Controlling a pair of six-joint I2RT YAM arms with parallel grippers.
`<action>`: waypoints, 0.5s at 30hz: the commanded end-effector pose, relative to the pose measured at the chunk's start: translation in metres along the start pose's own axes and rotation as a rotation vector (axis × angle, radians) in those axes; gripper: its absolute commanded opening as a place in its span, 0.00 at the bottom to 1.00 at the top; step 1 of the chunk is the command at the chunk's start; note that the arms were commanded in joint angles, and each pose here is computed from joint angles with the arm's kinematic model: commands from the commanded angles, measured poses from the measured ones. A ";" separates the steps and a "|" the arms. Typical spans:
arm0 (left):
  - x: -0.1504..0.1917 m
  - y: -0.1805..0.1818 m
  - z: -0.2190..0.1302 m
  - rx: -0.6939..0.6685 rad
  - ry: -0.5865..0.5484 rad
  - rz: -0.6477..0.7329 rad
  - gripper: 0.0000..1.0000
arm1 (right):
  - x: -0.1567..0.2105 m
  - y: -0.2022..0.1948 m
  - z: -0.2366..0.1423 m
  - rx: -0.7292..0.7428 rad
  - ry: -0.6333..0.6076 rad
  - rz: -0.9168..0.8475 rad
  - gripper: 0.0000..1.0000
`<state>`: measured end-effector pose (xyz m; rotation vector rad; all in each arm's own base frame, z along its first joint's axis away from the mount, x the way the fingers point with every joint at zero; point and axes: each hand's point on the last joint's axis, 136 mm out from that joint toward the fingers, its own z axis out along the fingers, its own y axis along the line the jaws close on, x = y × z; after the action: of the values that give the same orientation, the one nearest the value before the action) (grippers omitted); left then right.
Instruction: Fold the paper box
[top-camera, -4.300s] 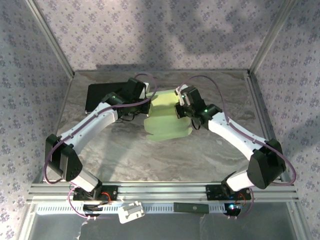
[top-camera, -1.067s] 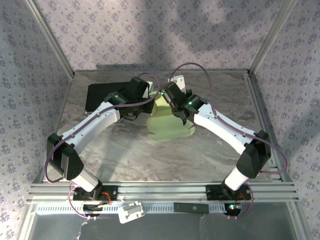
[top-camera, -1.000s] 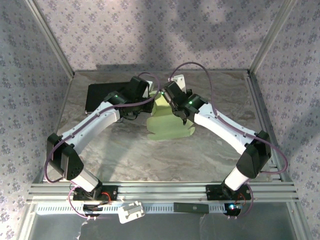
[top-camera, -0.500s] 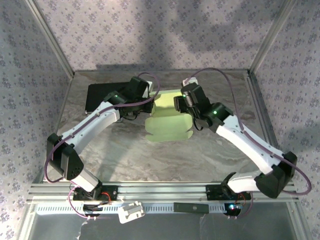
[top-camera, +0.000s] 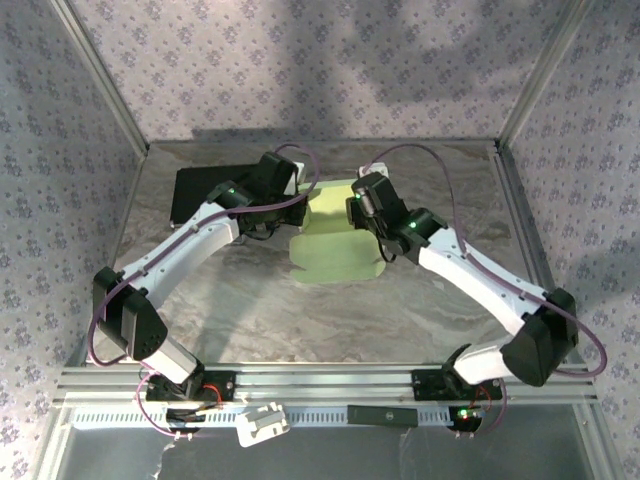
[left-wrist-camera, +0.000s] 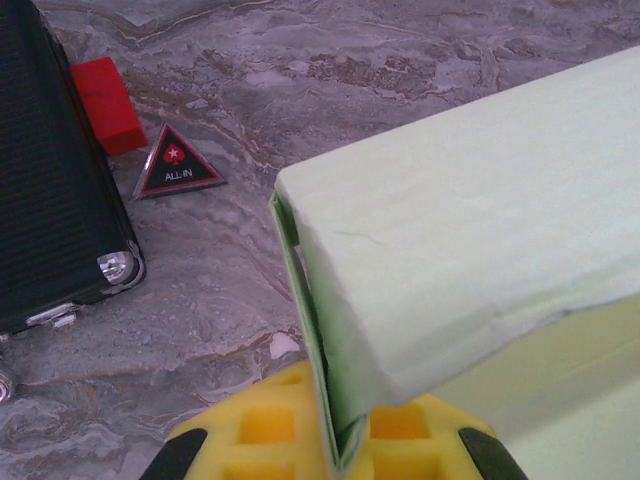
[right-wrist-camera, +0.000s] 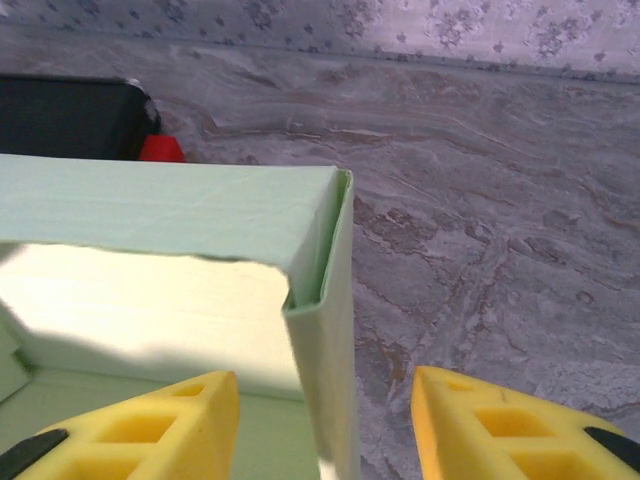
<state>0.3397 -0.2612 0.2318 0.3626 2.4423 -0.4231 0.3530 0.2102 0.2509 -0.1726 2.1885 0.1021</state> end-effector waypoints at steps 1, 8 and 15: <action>-0.007 -0.005 -0.007 0.018 -0.007 -0.010 0.00 | -0.026 -0.005 -0.002 0.061 -0.059 0.023 0.46; -0.007 -0.006 -0.007 0.023 -0.008 -0.006 0.00 | -0.030 -0.013 0.012 0.142 -0.038 0.010 0.30; -0.007 -0.007 -0.007 0.023 -0.008 -0.006 0.00 | -0.023 -0.017 0.022 0.202 -0.009 0.000 0.15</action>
<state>0.3390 -0.2615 0.2313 0.3654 2.4452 -0.4260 0.3837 0.2093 0.2549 -0.1025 2.1712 -0.0360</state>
